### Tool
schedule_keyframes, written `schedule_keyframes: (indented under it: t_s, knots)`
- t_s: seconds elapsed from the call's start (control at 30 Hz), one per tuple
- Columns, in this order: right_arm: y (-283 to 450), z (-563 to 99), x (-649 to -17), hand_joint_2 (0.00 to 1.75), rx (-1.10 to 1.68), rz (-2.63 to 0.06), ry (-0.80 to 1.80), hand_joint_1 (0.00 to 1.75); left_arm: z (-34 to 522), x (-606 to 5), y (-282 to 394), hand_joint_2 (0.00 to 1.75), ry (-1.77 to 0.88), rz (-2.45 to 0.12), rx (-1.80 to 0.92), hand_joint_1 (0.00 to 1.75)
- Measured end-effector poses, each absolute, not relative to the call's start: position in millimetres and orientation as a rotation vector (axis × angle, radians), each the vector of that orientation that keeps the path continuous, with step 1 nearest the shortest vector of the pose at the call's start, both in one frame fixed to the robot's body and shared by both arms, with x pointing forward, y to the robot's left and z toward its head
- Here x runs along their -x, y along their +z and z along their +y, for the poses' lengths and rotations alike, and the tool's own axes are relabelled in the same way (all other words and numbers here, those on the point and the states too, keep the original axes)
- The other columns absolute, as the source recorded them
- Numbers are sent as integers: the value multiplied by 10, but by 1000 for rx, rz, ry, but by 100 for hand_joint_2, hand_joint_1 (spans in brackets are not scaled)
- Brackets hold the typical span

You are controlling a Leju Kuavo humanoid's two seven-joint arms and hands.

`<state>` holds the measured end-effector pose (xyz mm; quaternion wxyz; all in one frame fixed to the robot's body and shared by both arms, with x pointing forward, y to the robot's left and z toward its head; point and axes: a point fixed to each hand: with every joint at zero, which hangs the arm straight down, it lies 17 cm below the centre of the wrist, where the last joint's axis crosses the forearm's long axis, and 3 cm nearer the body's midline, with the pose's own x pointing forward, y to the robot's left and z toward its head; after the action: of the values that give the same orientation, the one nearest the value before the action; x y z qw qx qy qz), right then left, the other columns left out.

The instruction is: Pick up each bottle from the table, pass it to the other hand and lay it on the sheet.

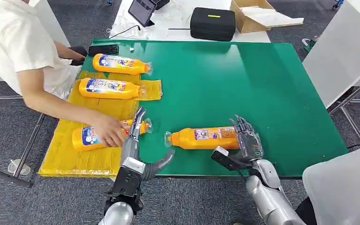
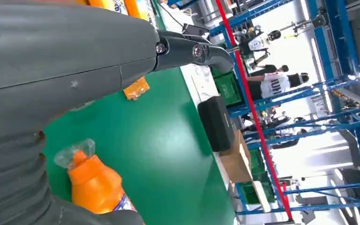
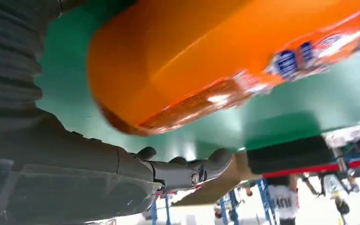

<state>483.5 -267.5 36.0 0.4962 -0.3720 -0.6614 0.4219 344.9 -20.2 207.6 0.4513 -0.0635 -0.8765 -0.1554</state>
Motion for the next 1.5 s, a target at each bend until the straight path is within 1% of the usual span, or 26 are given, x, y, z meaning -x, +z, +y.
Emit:
schedule_keyframes:
  t_s: [0.2, 0.63, 0.77, 0.8, 0.83, 0.87, 1.2, 1.5]
  knots:
    - [333, -2628, -4948, 175, 854, -1583, 1020, 0, -264, -3454, 2113, 175, -395, -2174, 182, 0]
    - [155, -2528, -4951, 175, 772, -1537, 1040, 0, -316, -3450, 2062, 175, -407, -2158, 205, 0]
    - [-22, -2554, -4977, 175, 708, -1436, 1054, 0, -310, -3457, 2047, 175, -398, -2151, 210, 0]
    - [-70, -2571, -4987, 175, 689, -1404, 1059, 28, -314, -3456, 2044, 175, -399, -2151, 211, 0]
    - [-96, -2587, -4982, 175, 683, -1392, 1063, 171, -317, -3455, 2041, 175, -400, -2150, 212, 0]
    - [-115, -2594, -4985, 175, 678, -1380, 1071, 175, -316, -3456, 2040, 175, -398, -2149, 213, 0]
    - [-330, -2733, -4956, 175, 616, -1255, 1170, 175, -328, -3462, 2031, 175, -394, -2144, 221, 0]
    - [-374, -2867, -5007, 175, 712, -1151, 1288, 175, -392, -3443, 2037, 175, -405, -2135, 266, 0]
